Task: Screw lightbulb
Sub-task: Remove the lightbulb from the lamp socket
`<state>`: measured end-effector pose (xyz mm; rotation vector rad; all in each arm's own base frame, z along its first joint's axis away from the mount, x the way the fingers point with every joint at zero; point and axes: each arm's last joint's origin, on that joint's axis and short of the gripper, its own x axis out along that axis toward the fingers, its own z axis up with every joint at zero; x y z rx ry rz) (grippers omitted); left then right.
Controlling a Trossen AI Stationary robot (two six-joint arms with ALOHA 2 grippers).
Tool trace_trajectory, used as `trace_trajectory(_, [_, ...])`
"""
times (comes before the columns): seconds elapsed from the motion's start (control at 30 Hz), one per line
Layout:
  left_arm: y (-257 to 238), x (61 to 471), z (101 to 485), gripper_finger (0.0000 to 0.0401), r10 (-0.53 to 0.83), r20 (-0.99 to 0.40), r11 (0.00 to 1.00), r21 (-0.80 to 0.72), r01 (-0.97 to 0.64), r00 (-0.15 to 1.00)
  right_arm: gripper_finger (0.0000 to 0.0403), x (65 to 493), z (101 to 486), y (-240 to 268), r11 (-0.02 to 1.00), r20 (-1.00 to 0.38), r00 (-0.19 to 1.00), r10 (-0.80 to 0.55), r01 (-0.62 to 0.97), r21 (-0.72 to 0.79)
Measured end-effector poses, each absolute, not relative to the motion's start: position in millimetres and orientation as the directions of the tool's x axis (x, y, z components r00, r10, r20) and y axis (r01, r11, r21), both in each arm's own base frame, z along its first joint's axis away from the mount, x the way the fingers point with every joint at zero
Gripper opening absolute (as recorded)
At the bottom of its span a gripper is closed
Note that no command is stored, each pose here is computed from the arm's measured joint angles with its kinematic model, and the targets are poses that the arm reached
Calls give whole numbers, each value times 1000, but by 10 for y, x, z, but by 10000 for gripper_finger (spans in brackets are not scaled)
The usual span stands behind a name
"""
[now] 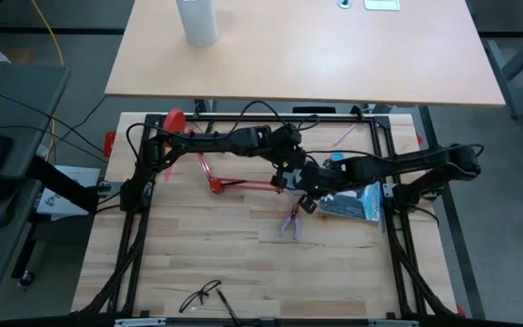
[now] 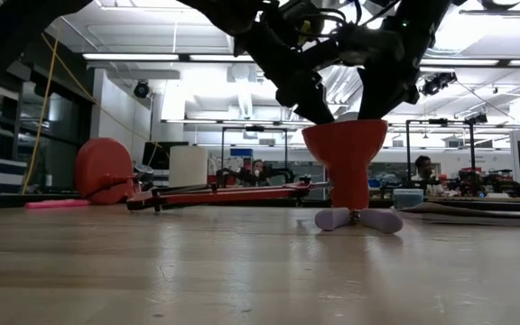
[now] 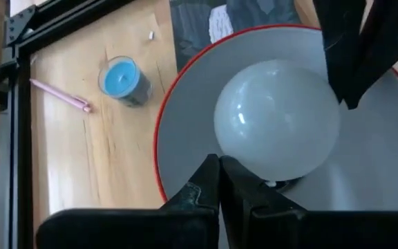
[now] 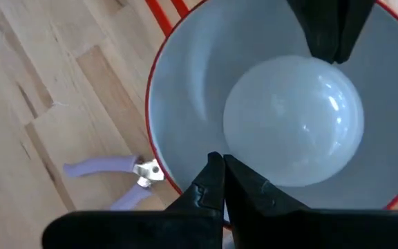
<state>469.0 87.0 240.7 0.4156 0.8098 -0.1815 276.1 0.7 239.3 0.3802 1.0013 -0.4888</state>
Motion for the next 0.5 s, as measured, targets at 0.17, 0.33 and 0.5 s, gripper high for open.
trace_trajectory(0.17, [834,4666,2387,0,-14,-760,922,241,302,650,0,2677,2444,-36,842,-880,427,-210,536,59])
trace_trajectory(0.33, [721,4643,2365,0,-64,-786,941,158,299,615,0,2562,2502,-162,845,-890,385,-243,535,1])
trace_trajectory(0.5, [514,4660,2358,0,-179,-777,940,46,339,604,0,2499,2571,-335,851,-876,386,-289,522,-51])
